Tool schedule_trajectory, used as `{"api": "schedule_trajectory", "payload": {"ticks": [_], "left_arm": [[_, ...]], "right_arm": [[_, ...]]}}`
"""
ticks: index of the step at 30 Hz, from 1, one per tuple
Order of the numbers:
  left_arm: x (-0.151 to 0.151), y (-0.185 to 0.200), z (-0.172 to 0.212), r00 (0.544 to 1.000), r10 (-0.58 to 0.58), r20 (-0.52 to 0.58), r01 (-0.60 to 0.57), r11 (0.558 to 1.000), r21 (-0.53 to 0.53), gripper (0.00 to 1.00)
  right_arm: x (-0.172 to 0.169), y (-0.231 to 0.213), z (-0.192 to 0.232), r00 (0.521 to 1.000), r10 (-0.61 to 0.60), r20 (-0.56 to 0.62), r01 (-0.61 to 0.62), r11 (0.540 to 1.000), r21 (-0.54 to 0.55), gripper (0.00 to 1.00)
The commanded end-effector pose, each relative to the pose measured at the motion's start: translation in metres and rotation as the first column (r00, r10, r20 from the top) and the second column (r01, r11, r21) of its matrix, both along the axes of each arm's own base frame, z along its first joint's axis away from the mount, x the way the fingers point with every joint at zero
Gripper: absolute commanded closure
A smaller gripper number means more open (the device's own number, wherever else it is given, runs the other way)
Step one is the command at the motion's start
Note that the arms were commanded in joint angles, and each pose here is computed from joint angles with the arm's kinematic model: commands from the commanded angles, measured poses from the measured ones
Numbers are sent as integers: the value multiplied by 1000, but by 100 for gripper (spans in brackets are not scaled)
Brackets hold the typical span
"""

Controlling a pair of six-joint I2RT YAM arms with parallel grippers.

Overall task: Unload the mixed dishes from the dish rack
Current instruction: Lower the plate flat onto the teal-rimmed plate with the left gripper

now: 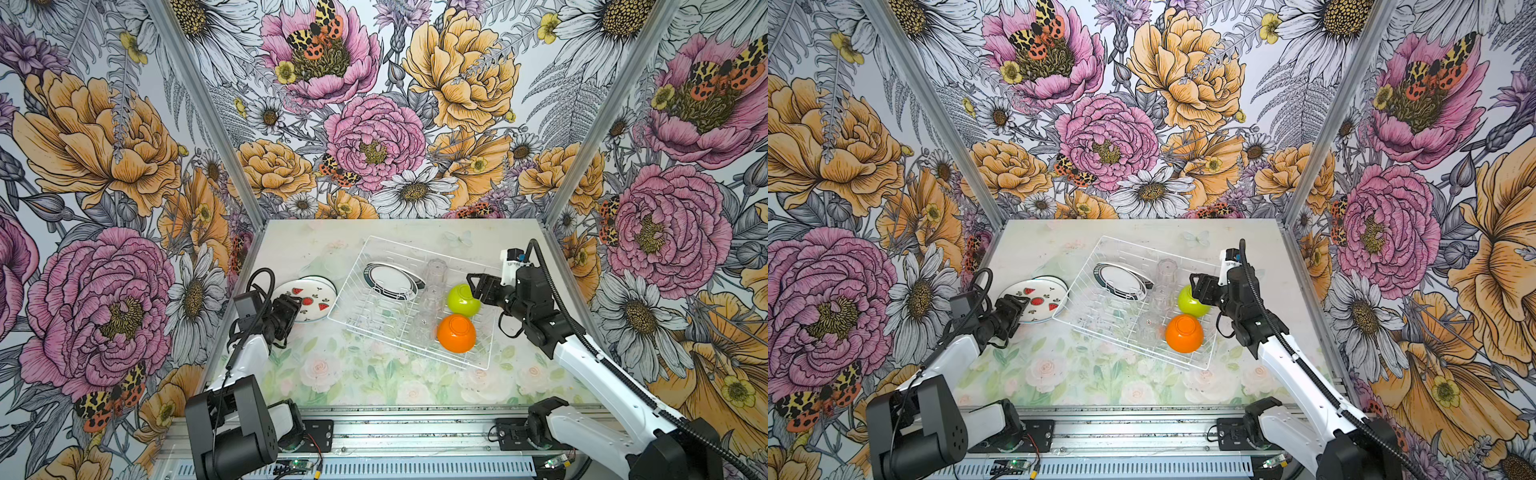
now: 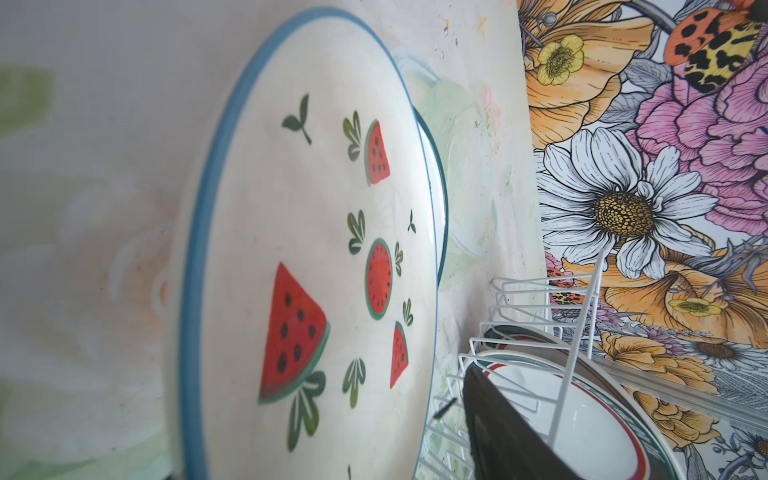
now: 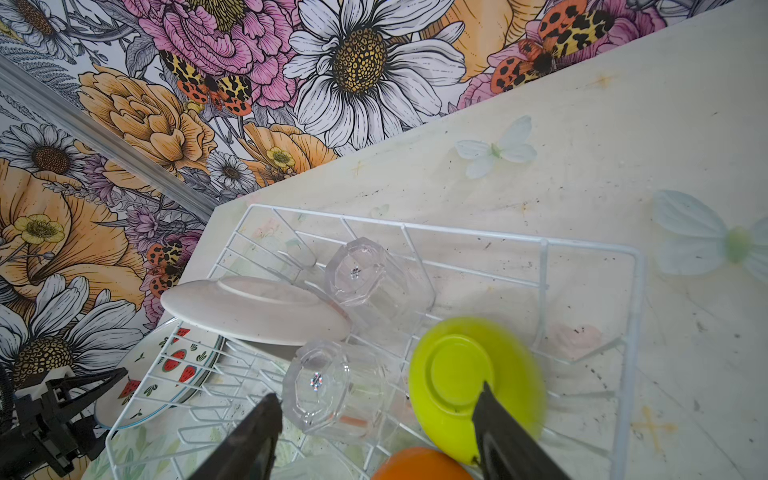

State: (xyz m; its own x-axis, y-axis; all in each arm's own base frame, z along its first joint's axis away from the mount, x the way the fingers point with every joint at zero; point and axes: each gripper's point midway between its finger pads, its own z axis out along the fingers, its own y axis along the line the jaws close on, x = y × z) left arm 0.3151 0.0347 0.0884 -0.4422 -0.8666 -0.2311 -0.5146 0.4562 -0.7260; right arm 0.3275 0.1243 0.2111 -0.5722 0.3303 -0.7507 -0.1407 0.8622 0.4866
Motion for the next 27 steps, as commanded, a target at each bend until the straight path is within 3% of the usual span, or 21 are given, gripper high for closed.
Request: {"api": "schedule_trajectory", "payload": {"ticks": [1,12,27], "left_arm": [[12,2,24,997,-32,69,28,998,53,27],[7,4,10,998,-47,-48,52,992,116,1],[20,10,4,986,-52,-156,89,967,238,1]], "right_arm": [[3,1,3,1000,5,6,-5,1000,10,26],[6,8,2,999,44,-5,-43,999,12,26],[4,8,7,998,62,19,-62,998,-8,26]]}}
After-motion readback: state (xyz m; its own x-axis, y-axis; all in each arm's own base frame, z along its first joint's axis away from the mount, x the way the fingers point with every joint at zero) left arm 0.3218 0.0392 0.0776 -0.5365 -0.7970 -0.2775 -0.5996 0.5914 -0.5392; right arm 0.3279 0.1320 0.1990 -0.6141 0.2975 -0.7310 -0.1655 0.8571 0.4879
